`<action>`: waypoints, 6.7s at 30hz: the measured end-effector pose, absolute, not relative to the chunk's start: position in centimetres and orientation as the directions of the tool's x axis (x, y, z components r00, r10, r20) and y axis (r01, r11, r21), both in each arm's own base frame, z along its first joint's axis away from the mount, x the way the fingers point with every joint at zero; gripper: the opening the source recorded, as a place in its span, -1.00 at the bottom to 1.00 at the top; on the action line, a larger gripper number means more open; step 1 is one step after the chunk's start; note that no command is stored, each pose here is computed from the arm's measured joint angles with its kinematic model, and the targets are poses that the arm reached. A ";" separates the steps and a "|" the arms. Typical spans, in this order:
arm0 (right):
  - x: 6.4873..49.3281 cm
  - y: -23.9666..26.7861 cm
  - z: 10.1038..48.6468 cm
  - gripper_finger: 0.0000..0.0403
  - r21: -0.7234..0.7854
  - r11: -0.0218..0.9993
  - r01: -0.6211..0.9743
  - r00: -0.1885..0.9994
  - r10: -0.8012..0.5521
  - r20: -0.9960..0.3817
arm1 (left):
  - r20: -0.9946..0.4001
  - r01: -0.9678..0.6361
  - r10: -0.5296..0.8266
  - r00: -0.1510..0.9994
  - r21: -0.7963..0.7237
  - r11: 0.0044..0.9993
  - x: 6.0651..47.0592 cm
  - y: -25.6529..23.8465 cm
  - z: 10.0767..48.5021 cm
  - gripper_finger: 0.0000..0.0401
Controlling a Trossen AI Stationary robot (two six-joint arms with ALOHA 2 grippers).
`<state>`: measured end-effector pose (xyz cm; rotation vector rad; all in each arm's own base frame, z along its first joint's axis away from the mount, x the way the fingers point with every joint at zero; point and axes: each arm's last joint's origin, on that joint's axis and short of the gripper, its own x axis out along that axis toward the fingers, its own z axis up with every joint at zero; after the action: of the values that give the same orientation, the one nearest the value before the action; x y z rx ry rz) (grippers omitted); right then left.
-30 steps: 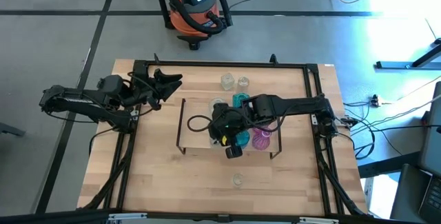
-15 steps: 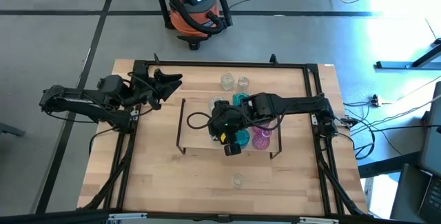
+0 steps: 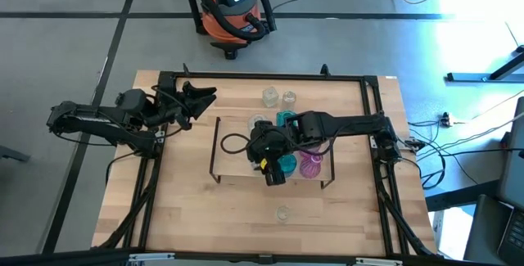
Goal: Sort vases onto shelf
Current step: Put the top right transparent vase on the shelf, then put the top left transparent vase on the shelf
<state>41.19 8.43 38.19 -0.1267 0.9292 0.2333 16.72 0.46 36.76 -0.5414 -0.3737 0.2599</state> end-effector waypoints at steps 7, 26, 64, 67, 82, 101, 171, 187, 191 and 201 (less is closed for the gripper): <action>41.3 8.4 38.2 0.26 -0.008 0.968 -0.253 0.583 0.146 -0.799 | 0.276 -0.143 0.337 0.900 -0.544 0.827 16.7 0.5 36.8 -0.01; 40.7 6.0 44.5 0.30 -0.021 0.993 -0.120 0.858 0.093 -0.505 | 0.274 -0.159 0.357 0.893 -0.549 0.820 16.7 0.5 36.8 -0.01; 42.4 -19.6 31.6 0.30 0.093 0.719 0.689 0.417 -0.289 -0.862 | 0.263 -0.143 0.298 0.918 -0.481 0.865 16.3 6.9 36.3 -0.01; 42.6 -19.8 30.3 0.30 0.082 0.695 0.714 0.367 -0.273 -0.889 | 0.263 -0.138 0.299 0.917 -0.495 0.858 16.2 7.0 36.4 -0.01; 43.5 -20.2 25.2 0.30 0.036 0.632 0.774 0.197 -0.186 -0.963 | 0.261 -0.065 0.234 0.937 -0.528 0.847 16.2 6.9 36.3 -0.01; 42.8 -22.6 21.8 -0.12 0.093 0.583 0.807 0.200 -0.121 -0.972 | 0.264 -0.038 0.203 0.943 -0.521 0.853 16.5 6.3 36.4 -0.01; 45.5 -4.3 35.9 -0.47 0.106 0.994 -0.037 0.688 0.102 -0.718 | 0.255 -0.048 0.215 0.943 -0.534 0.844 16.5 6.4 36.3 -0.01; 46.0 -3.7 37.2 -0.54 0.169 0.974 -0.153 0.754 0.226 -0.617 | 0.240 0.003 0.171 0.956 -0.588 0.809 16.6 6.3 36.1 -0.01; 45.6 -3.9 38.2 -0.63 0.119 0.991 -0.055 0.782 0.117 -0.612 | 0.146 0.090 0.004 0.989 -0.635 0.767 16.6 5.5 35.3 -0.10; 41.3 -4.7 43.8 -0.94 -0.093 0.953 0.289 0.806 -0.295 -0.513 | -0.216 0.003 -0.208 0.954 -0.687 0.727 17.0 0.9 31.7 -0.77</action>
<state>41.29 -4.72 43.81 -0.0108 0.5510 -0.3126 17.03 0.89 31.75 -0.7504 0.2890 -0.1178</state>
